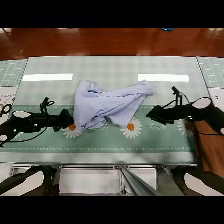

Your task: Fold the shirts.

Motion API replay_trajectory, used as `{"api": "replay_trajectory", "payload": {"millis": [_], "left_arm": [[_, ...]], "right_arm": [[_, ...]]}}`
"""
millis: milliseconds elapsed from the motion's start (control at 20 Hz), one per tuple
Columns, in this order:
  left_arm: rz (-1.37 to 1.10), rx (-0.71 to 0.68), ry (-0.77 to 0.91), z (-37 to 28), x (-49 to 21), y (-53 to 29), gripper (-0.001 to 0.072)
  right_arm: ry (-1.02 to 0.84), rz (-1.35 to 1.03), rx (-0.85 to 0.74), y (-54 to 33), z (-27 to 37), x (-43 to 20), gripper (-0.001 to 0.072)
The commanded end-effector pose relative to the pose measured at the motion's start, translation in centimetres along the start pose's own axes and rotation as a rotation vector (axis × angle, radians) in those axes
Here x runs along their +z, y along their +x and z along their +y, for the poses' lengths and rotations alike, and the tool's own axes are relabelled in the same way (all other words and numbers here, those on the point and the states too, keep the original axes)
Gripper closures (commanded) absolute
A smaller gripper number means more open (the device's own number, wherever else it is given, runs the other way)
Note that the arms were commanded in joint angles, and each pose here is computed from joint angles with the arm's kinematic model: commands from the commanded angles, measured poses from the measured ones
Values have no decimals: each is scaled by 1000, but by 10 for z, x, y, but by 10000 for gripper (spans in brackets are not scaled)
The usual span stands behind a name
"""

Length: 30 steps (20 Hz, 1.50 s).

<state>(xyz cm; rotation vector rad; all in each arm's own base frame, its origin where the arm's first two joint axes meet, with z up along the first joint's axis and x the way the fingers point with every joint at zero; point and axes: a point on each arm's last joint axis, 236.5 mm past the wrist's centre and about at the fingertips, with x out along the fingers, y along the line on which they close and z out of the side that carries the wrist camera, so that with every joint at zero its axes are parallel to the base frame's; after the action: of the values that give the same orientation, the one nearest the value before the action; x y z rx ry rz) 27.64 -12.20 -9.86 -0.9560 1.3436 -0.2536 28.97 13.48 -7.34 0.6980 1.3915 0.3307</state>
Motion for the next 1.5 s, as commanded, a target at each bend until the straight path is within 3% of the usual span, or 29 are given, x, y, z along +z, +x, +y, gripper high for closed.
{"api": "replay_trajectory", "payload": {"millis": [0,350,450,500,650,800,900,1050,1150,1450], "left_arm": [[-11,-31,62,-17,10,-1,687],[-5,-44,74,-23,11,-3,687],[-8,-79,51,-32,12,-4,687],[-14,-103,57,-38,13,-5,687],[-31,-139,56,-48,18,-7,687],[-56,-197,100,-74,37,-27,687],[-115,-276,197,-116,63,-69,688],[-346,-352,331,-187,113,-170,688],[-515,-383,409,-236,131,-249,688],[-836,-389,846,-366,53,-406,688]], "right_arm": [[13,65,62,39,29,-11,303],[-31,210,103,101,75,-19,303],[-59,229,30,103,70,-13,304],[-64,211,25,102,74,-5,333],[-118,154,44,99,86,14,692],[-216,171,102,76,115,27,688],[-317,100,124,28,145,58,688],[-424,-234,110,-96,198,129,688],[-515,-416,114,-193,234,145,688],[-808,-905,5,-417,304,62,688]]}}
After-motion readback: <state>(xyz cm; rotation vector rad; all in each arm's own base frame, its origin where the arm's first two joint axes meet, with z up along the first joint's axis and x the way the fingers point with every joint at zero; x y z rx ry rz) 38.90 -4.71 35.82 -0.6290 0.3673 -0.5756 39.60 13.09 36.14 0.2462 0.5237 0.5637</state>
